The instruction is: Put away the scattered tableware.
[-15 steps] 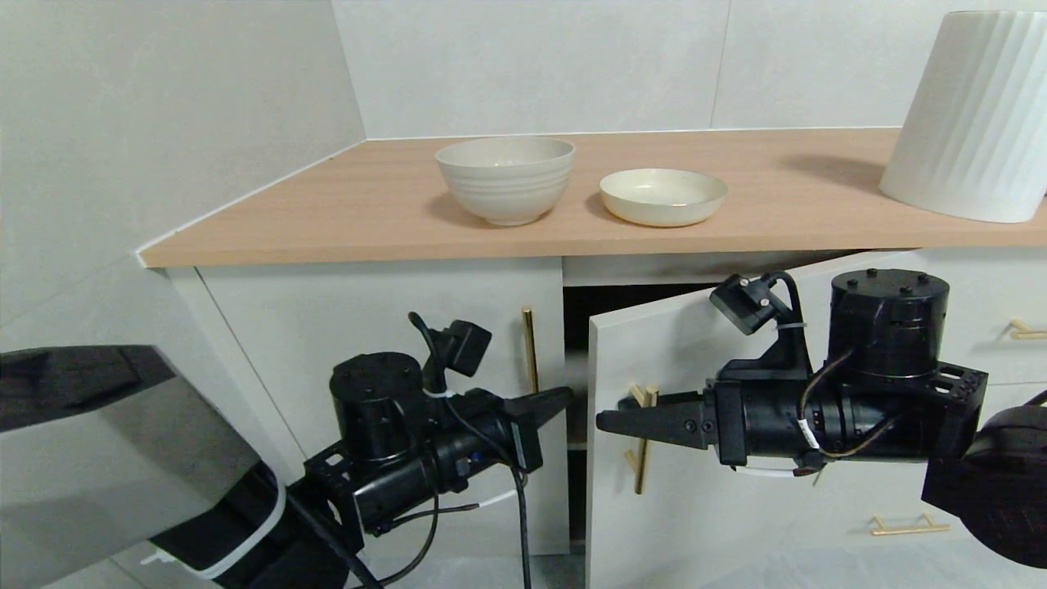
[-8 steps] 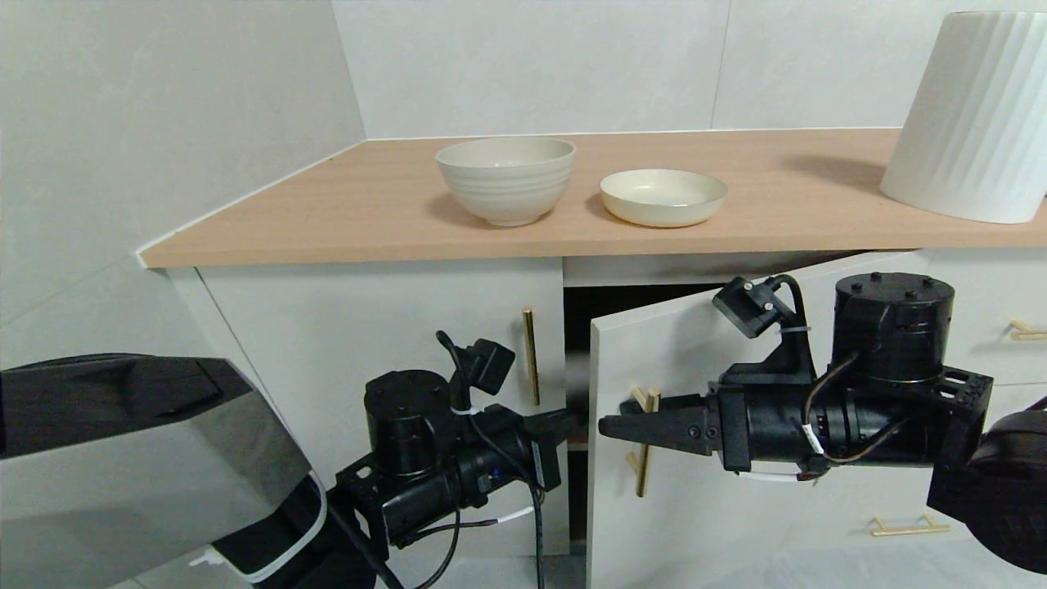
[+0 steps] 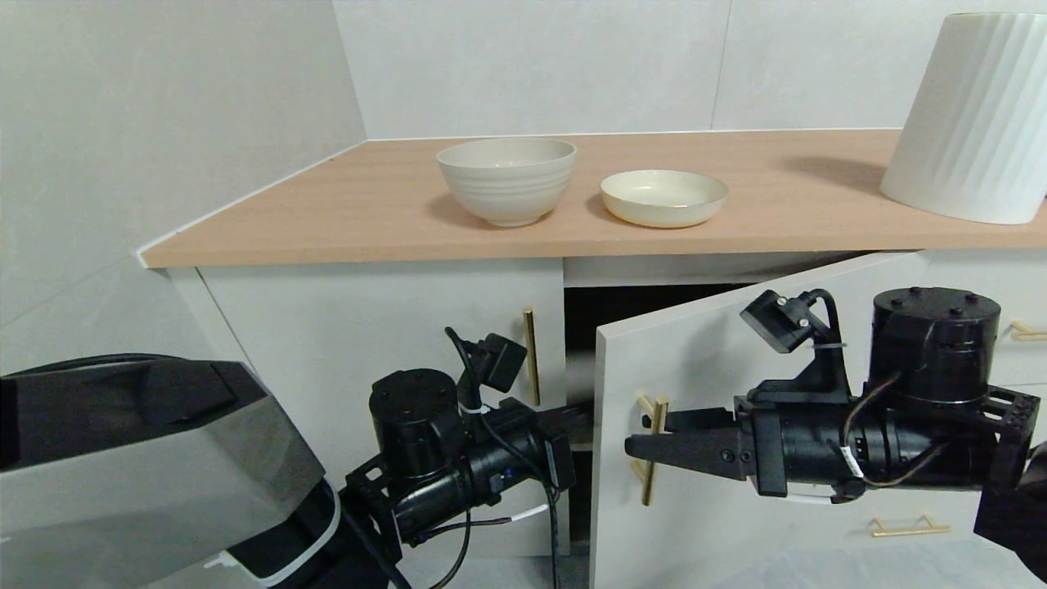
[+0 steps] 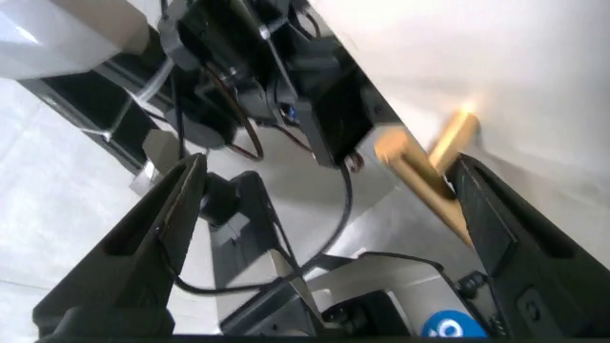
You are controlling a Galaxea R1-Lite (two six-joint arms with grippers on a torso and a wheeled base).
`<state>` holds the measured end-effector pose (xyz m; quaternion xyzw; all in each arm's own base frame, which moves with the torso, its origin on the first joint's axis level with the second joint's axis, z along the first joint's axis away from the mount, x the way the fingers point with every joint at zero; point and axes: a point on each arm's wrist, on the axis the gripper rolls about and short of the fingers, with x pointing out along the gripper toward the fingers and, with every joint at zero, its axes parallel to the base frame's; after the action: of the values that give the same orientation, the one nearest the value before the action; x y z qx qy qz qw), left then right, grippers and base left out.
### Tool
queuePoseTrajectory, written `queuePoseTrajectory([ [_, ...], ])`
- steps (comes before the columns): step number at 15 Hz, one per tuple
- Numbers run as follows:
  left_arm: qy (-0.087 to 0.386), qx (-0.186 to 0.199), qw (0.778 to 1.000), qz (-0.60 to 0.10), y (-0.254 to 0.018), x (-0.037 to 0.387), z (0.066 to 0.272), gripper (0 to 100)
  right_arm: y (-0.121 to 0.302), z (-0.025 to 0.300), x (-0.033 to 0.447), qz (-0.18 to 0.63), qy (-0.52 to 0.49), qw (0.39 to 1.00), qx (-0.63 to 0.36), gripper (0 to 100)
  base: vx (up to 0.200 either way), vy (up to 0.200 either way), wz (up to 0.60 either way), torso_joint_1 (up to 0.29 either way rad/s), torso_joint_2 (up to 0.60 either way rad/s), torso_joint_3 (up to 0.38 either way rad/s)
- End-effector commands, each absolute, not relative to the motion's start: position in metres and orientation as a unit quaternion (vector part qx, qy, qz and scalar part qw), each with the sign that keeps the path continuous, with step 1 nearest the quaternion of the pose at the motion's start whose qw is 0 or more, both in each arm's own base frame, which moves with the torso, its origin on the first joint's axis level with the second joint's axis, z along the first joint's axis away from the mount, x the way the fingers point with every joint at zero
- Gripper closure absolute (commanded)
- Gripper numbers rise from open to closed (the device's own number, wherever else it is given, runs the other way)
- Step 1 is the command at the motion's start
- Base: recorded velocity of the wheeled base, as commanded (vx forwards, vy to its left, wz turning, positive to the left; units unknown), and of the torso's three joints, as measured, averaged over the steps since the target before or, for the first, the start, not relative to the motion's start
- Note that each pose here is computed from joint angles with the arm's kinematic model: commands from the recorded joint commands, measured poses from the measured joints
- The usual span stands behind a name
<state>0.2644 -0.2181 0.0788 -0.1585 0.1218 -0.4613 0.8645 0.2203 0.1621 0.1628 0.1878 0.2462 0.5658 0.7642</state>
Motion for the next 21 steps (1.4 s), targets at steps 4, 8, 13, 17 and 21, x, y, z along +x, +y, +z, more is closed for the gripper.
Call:
queuePoseTrajectory([
  [4, 0.104, -0.16, 0.864, -0.466, -0.224, 0.271, 0.091, 100, 0.135, 0.143, 0.191, 0.528, 0.243, 0.802, 0.137, 0, 0.0, 0.0, 0.0, 0.0, 0.0, 0.0],
  [8, 0.093, -0.16, 0.864, -0.468, -0.233, 0.283, 0.101, 100, 0.117, 0.15, 0.161, 0.492, 0.252, 0.824, 0.125, 0, 0.0, 0.0, 0.0, 0.0, 0.0, 0.0],
  [13, 0.093, -0.155, 0.865, -0.468, -0.23, 0.278, 0.118, 100, 0.112, 0.154, 0.118, 0.436, 0.269, 0.854, 0.087, 0, 0.0, 0.0, 0.0, 0.0, 0.0, 0.0],
  [17, 0.095, -0.133, 0.865, -0.475, -0.238, 0.279, 0.111, 100, 0.112, 0.142, 0.119, 0.427, 0.303, 0.848, 0.08, 0, 0.0, 0.0, 0.0, 0.0, 0.0, 0.0],
  [21, 0.103, -0.128, 0.858, -0.487, -0.25, 0.276, 0.103, 100, 0.115, 0.136, 0.123, 0.416, 0.317, 0.849, 0.074, 0, 0.0, 0.0, 0.0, 0.0, 0.0, 0.0],
])
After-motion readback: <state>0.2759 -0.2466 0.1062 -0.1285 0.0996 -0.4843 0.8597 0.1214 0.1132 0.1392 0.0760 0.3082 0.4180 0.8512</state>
